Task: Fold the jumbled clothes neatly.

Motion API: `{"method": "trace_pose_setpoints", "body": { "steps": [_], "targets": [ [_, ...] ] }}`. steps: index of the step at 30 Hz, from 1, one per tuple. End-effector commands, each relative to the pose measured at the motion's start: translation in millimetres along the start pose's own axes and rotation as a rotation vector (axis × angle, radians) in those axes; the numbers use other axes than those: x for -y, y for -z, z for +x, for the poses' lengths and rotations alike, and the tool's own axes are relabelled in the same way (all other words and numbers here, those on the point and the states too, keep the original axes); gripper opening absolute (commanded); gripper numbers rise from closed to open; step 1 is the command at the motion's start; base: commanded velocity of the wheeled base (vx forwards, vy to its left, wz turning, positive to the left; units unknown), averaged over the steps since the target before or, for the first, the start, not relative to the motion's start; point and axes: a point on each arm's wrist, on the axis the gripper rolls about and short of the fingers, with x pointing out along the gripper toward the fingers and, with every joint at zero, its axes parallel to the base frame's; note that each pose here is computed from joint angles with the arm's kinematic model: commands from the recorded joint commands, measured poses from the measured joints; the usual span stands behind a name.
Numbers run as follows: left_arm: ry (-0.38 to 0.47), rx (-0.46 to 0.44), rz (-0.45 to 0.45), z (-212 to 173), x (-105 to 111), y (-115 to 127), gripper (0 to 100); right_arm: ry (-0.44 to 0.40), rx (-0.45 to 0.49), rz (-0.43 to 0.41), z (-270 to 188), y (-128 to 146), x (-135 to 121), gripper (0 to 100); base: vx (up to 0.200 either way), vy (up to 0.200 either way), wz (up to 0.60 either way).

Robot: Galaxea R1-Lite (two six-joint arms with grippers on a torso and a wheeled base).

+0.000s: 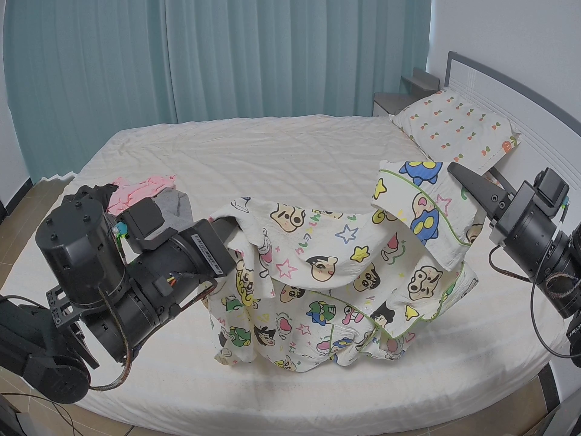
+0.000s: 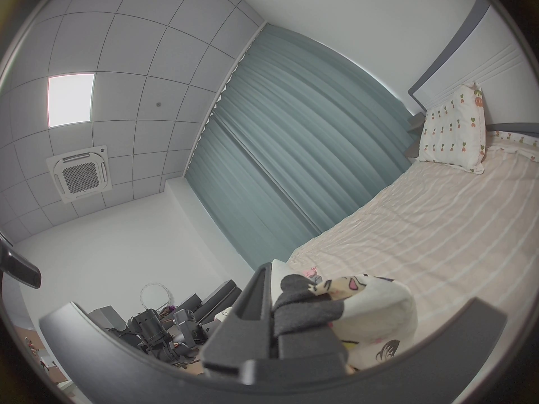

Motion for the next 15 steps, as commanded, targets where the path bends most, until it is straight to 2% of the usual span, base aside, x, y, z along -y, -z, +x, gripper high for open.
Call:
{"method": "trace_pose_setpoints", "body": {
  "steps": [1, 8, 15],
  "targets": [
    [-0.001, -0.002, 0.0, 0.1, 0.1, 0.8, 0, 0.009, 0.003, -0.002, -0.2, -0.6, 2.1, 0, 0.0, -0.2, 0.0],
    [-0.005, -0.001, 0.002, 0.4, -0.2, 1.1, 0, 0.01, 0.015, -0.006, -1.8, -3.8, 2.3, 0, 0.0, -0.2, 0.0],
    [-0.011, -0.015, 0.004, -1.2, -1.9, 4.6, 0, 0.018, 0.004, -0.003, -3.1, -1.5, 4.1, 0, 0.0, 0.0, 0.0]
  ]
}}
